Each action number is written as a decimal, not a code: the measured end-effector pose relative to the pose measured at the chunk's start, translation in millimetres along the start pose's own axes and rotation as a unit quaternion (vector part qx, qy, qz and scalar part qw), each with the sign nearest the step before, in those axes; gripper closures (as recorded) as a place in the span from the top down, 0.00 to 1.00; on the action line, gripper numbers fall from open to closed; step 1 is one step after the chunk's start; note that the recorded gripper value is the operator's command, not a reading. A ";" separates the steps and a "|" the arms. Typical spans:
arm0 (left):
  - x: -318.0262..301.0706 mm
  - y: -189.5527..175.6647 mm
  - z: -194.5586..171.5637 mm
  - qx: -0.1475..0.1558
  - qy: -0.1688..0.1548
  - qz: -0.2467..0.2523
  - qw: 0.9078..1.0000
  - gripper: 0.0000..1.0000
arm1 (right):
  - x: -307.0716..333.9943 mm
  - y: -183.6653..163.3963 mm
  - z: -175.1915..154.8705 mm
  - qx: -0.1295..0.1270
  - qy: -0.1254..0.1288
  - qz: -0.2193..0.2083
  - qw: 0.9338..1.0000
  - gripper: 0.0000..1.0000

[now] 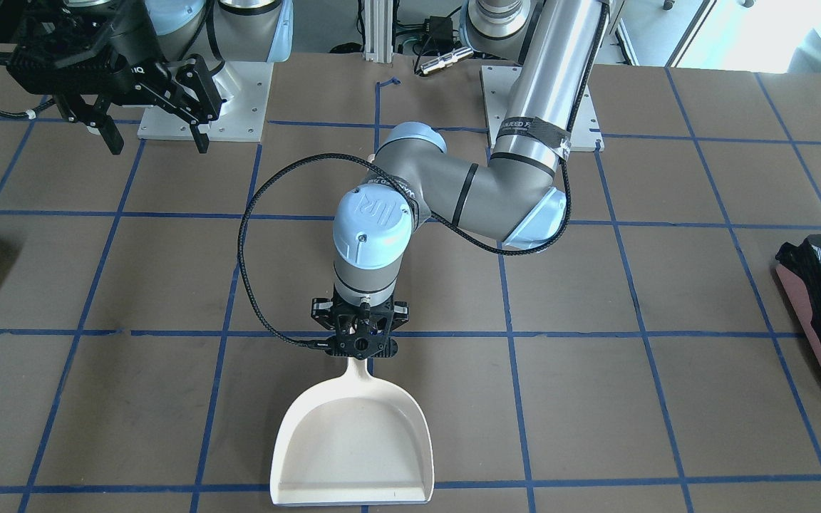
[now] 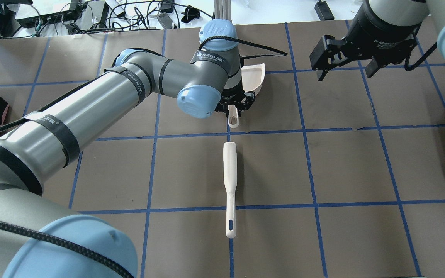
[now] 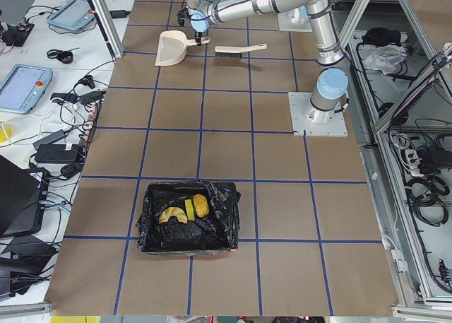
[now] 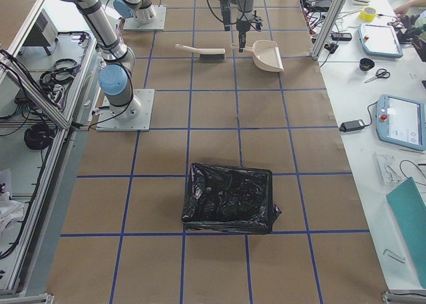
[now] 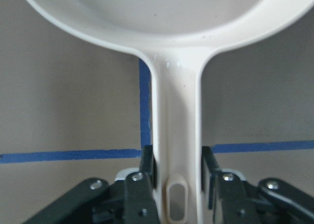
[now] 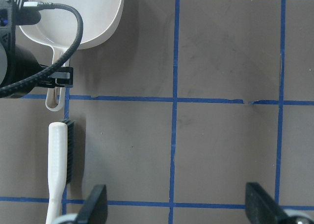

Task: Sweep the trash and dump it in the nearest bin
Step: 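Lower the dustpan beside the brush and open the left gripper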

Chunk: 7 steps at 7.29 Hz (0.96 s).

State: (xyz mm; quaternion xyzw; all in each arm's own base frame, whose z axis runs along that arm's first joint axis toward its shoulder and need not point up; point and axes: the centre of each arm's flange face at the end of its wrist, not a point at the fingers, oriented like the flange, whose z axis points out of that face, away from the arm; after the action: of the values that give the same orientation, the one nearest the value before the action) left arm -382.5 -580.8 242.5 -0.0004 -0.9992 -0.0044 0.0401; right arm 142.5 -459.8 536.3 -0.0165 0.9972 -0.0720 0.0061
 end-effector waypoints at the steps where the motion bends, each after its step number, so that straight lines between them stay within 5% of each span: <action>1: -0.1 0.9 2.7 -0.004 -0.003 -0.001 1.000 0.45 | 0.2 0.0 0.2 0.000 0.000 0.000 1.000 1.00; 2: 0.0 0.9 4.7 -0.006 -0.003 -0.002 1.000 0.63 | 0.3 -0.1 0.3 0.000 0.000 0.000 1.000 1.00; 3: 0.7 1.0 2.5 -0.004 -0.001 -0.004 1.000 0.97 | 0.3 -0.1 0.3 0.000 0.000 0.000 1.000 1.00; 7: -3.2 2.2 -31.4 0.016 0.009 -0.011 1.000 1.00 | 0.7 -0.1 0.1 0.000 0.000 0.001 1.000 1.00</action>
State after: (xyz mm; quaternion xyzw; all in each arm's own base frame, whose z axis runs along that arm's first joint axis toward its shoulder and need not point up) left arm -376.9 -578.9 273.6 0.0112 -0.9987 0.0113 0.0487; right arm 141.8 -459.9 536.2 -0.0159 0.9972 -0.0724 0.0061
